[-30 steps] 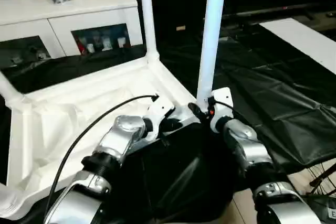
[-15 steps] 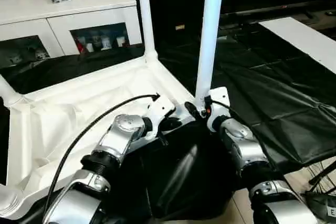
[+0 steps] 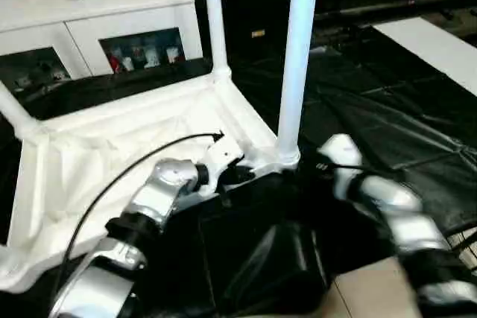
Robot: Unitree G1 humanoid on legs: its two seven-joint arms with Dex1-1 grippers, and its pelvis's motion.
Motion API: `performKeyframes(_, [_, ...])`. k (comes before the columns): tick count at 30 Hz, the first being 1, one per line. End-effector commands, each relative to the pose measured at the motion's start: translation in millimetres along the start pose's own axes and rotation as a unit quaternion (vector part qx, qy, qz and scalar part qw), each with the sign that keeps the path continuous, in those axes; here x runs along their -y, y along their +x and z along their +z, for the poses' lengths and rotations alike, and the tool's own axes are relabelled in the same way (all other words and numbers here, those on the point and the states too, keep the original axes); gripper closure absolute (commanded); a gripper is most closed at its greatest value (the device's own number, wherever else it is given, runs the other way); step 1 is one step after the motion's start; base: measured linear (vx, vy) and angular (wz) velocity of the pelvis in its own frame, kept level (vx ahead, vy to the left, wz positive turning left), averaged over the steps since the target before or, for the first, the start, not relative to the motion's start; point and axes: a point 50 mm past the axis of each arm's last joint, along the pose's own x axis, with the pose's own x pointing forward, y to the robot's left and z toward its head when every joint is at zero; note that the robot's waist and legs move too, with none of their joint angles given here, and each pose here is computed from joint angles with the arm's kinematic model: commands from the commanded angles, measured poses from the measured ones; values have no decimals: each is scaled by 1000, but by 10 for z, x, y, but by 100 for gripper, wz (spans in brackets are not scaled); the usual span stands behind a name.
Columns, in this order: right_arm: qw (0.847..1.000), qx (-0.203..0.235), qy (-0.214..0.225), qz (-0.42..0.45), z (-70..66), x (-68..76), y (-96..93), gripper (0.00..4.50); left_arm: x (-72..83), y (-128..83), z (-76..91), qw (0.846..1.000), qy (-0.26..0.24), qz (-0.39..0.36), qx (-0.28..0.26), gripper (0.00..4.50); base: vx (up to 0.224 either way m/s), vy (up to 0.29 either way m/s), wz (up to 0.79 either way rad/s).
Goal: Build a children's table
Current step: Rotate leg to tighten
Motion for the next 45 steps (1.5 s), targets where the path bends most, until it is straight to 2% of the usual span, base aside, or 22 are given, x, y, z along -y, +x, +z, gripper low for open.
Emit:
performKeyframes(1, [1000, 1, -3, 31, 19, -10, -63, 57, -8, -72, -166, 999, -10, 0, -30, 450, 0, 0, 0])
performKeyframes(5, [999, -11, 4, 51, 2, 53, -204, 57, 5, -101, -185, 999, -5, -14, -33, 450, 0, 0, 0])
performKeyframes(12, [998, -12, 7, 62, 33, 128, -283, 57, 49, -117, -164, 998, 4, -49, -30, 450, 0, 0, 0])
performKeyframes(16, [999, 18, 1, 44, 126, 141, -189, 57, 74, -133, -176, 997, 11, -66, -29, 450, 0, 0, 0])
performKeyframes(18, [998, 42, 14, 53, 190, 93, -106, 57, 98, -140, -169, 996, 14, -84, -26, 450, 0, 0, 0])
performKeyframes(19, [998, 42, 14, 54, 192, 91, -103, 57, 98, -140, -169, 996, 14, -84, -26, 450, 0, 0, 0])
performKeyframes(21, [995, 34, 6, 90, 172, -6, -45, 57, 135, -162, -156, 993, 18, -113, -27, 450, 0, 0, 0])
performKeyframes(26, [993, 28, -1, 117, 155, -87, 79, 57, 158, -175, -150, 991, 22, -126, -29, 450, 0, 0, 0])
performKeyframes(33, [994, 25, -7, 109, 228, -71, 322, 57, 147, -212, -170, 993, 18, -116, -33, 450, 0, 0, 0])
performKeyframes(38, [993, 36, 3, 109, 270, -35, 360, 57, 134, -202, -165, 994, 15, -107, -34, 450, 0, 0, 0])
performKeyframes(45, [992, 17, -3, 124, 200, -65, 400, 128, 119, -207, -160, 994, 16, -105, -36, 450, 0, 0, 0])
